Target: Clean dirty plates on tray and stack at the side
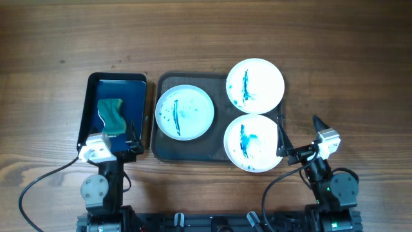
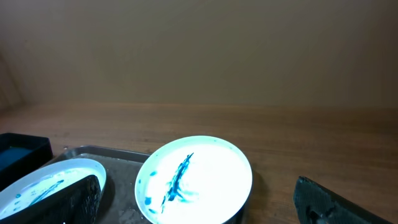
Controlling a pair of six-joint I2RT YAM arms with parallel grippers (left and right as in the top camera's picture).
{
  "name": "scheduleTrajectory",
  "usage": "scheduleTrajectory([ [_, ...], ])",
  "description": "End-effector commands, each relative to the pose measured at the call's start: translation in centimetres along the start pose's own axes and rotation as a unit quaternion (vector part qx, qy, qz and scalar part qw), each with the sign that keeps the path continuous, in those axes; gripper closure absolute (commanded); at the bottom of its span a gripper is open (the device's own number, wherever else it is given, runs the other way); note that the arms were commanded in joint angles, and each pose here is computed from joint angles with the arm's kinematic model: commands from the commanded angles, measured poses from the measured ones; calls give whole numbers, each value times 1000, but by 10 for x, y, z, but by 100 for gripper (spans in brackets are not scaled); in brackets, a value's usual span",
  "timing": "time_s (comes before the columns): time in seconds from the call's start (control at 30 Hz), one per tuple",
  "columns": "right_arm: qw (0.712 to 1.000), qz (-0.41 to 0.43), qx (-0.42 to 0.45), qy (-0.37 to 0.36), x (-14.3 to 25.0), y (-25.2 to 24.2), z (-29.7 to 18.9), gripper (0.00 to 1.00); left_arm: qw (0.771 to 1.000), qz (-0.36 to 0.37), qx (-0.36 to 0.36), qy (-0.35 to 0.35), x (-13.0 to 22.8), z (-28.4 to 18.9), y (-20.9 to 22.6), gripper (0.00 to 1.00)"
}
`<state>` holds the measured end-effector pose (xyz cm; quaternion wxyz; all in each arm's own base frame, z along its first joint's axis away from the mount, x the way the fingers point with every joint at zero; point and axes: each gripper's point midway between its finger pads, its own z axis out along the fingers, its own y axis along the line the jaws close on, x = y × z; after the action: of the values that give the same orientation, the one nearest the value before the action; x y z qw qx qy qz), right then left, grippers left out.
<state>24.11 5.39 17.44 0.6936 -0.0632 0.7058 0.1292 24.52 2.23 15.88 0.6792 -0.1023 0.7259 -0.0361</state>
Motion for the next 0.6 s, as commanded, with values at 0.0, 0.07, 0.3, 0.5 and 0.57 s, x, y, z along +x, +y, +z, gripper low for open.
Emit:
scheduleTrajectory([
  [0.0,1000,7,-4,-2,-1,2,0,0,1000,6,0,0,2,0,0,0],
  [0.07,1000,6,-3,-2,-1,2,0,0,1000,6,1,0,2,0,0,0],
  [0.3,999,-1,-7,-37,-22,4,-1,0,997,3,34,69,9,-1,-15,0],
  [0.5,999,5,-31,-17,-69,16,5,0,984,16,16,178,-39,24,-24,0],
  [0.57,999,12,-40,20,-87,20,18,0,972,19,8,234,-58,39,-28,0],
])
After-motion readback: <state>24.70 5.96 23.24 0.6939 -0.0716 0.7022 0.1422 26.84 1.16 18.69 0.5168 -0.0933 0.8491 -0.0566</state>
